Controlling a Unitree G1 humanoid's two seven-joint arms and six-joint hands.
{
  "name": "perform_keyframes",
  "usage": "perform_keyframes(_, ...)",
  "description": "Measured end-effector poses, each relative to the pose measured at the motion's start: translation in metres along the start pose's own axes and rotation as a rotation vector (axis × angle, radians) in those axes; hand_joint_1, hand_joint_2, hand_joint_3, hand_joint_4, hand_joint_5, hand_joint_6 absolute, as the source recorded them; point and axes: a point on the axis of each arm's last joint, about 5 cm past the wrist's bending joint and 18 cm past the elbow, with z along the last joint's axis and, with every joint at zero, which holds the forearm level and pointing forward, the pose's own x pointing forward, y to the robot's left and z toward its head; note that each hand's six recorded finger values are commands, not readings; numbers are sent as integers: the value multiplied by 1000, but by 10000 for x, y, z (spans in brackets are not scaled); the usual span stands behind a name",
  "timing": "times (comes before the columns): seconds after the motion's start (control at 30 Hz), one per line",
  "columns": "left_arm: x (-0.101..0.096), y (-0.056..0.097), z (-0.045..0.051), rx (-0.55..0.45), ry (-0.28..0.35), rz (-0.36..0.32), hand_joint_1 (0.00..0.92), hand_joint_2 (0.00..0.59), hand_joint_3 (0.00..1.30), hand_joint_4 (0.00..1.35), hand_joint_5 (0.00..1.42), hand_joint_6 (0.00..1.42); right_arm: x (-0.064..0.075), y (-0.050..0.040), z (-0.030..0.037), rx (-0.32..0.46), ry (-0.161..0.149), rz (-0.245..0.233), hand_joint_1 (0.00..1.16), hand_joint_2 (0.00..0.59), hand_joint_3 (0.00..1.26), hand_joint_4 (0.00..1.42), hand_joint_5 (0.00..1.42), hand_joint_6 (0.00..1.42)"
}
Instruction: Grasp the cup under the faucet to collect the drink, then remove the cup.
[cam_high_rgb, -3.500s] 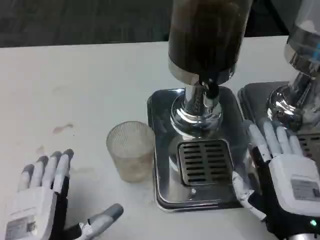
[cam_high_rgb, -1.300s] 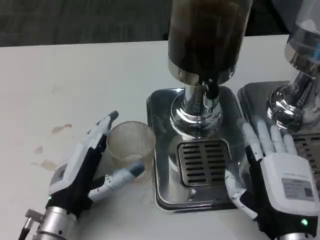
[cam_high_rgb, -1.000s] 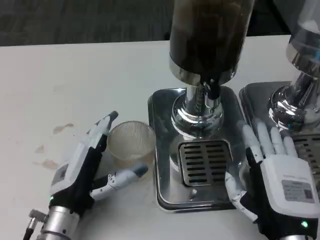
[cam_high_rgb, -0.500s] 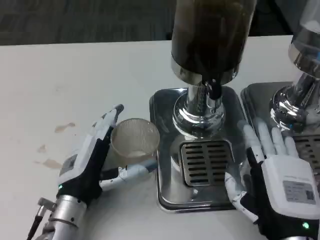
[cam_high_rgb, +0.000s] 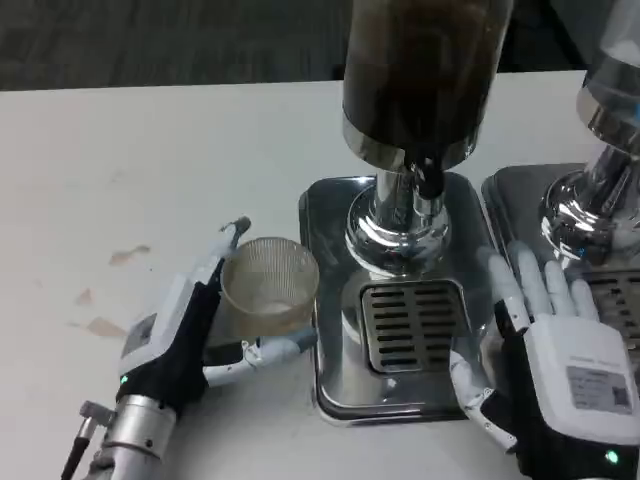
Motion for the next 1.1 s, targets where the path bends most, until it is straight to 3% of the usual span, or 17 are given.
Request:
perform_keyframes(0.2, 31, 10, 16, -6, -10, 52, 615, 62, 574, 696, 895, 972, 1, 1, 5, 3, 1, 1, 289, 538, 85, 0, 0, 0)
perform_keyframes(0.33, 46, -7, 30, -11, -12, 56, 660, 52, 738, 901, 1094, 1150, 2, 3, 9, 5, 3, 1, 288, 536, 89, 0, 0, 0)
perform_keyframes(0.63, 45, -29, 37, 6, -24, 91, 655, 11, 808, 974, 1171, 1215, 3, 5, 17, 10, 5, -1, 282, 529, 93, 0, 0, 1)
perform_keyframes(0.9, 25, -38, 34, 5, -25, 112, 598, 1, 797, 960, 1150, 1230, 17, 0, 15, 9, 4, -6, 276, 530, 93, 0, 0, 2)
perform_keyframes(1.1, 47, -10, 79, 4, -91, 138, 593, 0, 781, 946, 1111, 1227, 25, -4, 13, 8, 3, -15, 268, 533, 93, 0, 0, 2)
